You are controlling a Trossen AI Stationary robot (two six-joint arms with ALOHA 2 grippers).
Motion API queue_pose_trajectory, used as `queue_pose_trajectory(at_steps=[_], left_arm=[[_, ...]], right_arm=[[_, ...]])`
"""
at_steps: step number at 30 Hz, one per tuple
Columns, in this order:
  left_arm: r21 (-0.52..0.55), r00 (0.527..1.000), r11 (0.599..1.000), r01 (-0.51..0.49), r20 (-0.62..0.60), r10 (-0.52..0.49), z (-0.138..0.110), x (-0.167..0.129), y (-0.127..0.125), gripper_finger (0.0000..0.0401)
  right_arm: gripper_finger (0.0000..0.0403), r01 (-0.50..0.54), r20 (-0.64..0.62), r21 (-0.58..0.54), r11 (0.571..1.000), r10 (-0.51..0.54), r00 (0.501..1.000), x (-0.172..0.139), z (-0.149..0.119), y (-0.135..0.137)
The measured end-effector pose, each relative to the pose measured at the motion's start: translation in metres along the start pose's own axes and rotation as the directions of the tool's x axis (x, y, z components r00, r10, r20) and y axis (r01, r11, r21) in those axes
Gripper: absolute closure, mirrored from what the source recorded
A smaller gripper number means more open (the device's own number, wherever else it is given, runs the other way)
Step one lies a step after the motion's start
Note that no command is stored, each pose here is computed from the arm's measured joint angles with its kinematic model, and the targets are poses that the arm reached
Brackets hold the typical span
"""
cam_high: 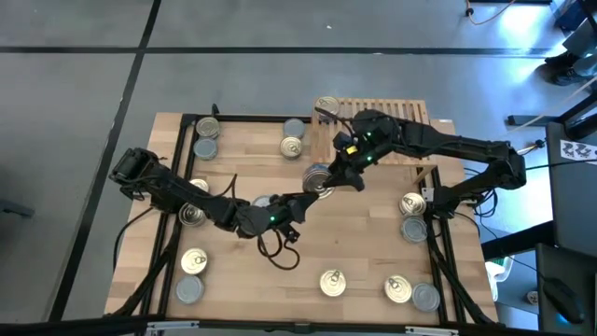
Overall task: Stack canned seafood by type on shelf
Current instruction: Stack the blue-pink tuna can on top of the blue-pink tuna can on the shelf
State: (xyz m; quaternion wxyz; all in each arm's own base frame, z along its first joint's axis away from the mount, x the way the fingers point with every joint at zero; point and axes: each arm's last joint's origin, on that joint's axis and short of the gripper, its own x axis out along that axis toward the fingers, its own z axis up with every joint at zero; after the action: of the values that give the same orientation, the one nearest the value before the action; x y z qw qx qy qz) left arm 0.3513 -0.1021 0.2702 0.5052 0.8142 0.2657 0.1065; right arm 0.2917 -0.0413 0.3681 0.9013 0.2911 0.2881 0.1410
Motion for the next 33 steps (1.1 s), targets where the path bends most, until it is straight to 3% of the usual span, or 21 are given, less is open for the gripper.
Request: queue_pose_trajectory(at_steps=[11,19,24,28,33], left_arm=[[-0.002,0.996,0.996,-0.088,-0.015,0.088,-0.006,0.002,0.010,0.0162],[-0.049,0.996,0.995,-0.091,0.001,0.091,-0.004,0.001,0.010,0.0171],[-0.130,0.996,0.987,-0.090,0.001,0.091,-0.003,-0.001,0.010,0.0220],[-0.252,0.996,0.964,-0.090,-0.004,0.092,-0.003,0.000,0.011,0.0222],[-0.507,0.996,0.858,-0.083,-0.017,0.087,-0.005,0.001,0.010,0.0222]], right_arm=[[0.0210,-0.136,-0.078,0.032,0.990,0.138,0.987,0.013,-0.002,-0.001],[0.0209,-0.145,-0.101,0.035,0.989,0.148,0.984,0.021,-0.003,-0.004],[0.0142,-0.131,-0.093,0.018,0.991,0.132,0.987,0.021,-0.003,-0.005],[0.0084,-0.113,-0.091,-0.023,0.993,0.111,0.990,0.017,-0.004,-0.002],[0.0041,-0.072,-0.026,-0.138,0.988,0.069,0.997,-0.019,-0.008,0.018]])
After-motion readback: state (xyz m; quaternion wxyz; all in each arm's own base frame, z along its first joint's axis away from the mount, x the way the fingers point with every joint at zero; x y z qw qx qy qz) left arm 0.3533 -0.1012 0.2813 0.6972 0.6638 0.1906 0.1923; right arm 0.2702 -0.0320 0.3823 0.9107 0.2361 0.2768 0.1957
